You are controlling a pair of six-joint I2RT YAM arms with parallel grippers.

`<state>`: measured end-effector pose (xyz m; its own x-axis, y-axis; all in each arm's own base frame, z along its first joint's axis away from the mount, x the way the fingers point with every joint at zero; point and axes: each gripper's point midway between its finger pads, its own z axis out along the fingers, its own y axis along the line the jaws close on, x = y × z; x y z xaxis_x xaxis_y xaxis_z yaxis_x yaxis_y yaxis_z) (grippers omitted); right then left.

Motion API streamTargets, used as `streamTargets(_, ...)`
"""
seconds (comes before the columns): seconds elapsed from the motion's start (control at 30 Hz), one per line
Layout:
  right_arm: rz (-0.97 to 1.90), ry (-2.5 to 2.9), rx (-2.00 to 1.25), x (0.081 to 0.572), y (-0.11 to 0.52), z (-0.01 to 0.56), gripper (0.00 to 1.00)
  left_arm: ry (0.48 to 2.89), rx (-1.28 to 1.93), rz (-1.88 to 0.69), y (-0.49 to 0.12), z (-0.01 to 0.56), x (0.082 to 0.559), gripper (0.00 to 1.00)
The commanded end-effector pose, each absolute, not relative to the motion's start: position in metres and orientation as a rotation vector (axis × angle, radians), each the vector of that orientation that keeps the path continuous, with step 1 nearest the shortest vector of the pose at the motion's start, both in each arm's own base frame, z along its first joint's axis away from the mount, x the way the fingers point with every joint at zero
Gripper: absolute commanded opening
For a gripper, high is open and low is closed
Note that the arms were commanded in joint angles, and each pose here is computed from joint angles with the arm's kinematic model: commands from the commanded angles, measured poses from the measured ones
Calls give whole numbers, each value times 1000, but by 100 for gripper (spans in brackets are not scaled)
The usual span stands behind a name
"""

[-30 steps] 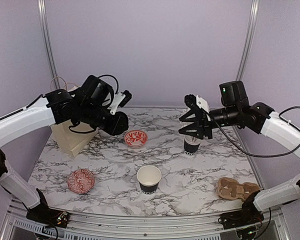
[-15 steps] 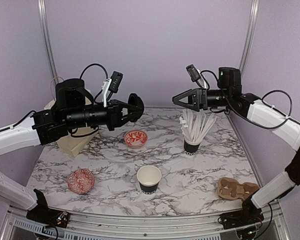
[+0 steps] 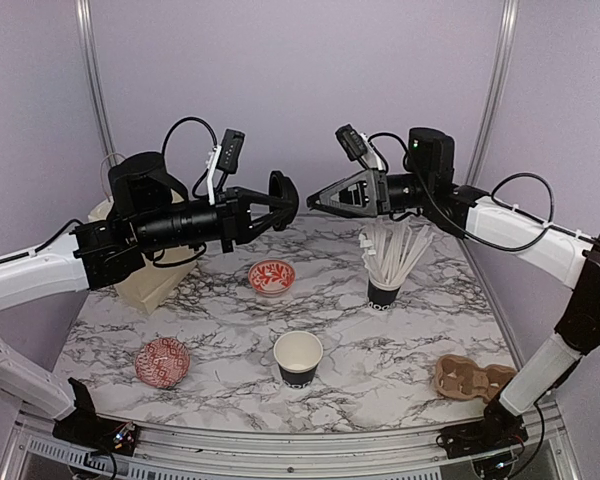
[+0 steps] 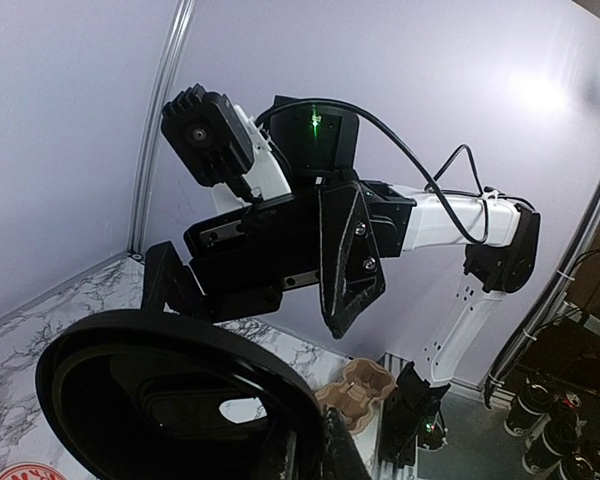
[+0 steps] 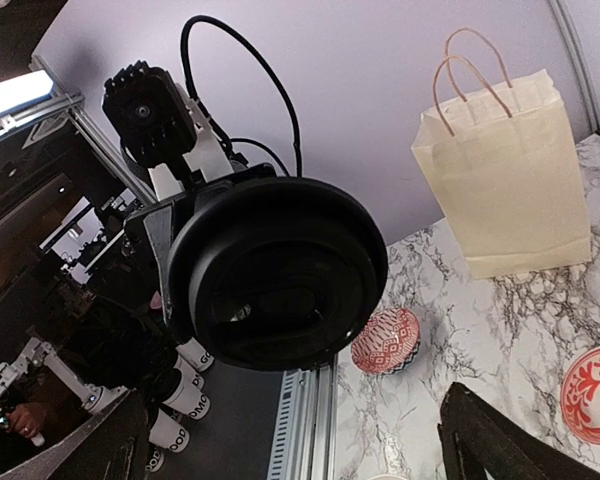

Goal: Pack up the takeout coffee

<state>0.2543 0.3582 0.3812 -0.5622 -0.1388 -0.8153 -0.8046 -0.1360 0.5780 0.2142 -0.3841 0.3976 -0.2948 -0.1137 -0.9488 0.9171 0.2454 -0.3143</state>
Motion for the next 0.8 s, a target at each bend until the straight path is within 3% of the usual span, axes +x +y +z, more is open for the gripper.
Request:
streamTargets(0.0, 1776, 1549, -1119, 246, 368, 403, 99, 1386, 828, -1326, -391, 424, 205, 8)
streamTargets(0.5, 1815, 1528, -1156, 238, 380, 404, 99, 1405, 857, -1370, -403, 417, 200, 8)
streamTargets(0.77, 1866, 1521, -1170, 230, 378, 399, 88, 1398, 869, -1372, -407, 418, 198, 8)
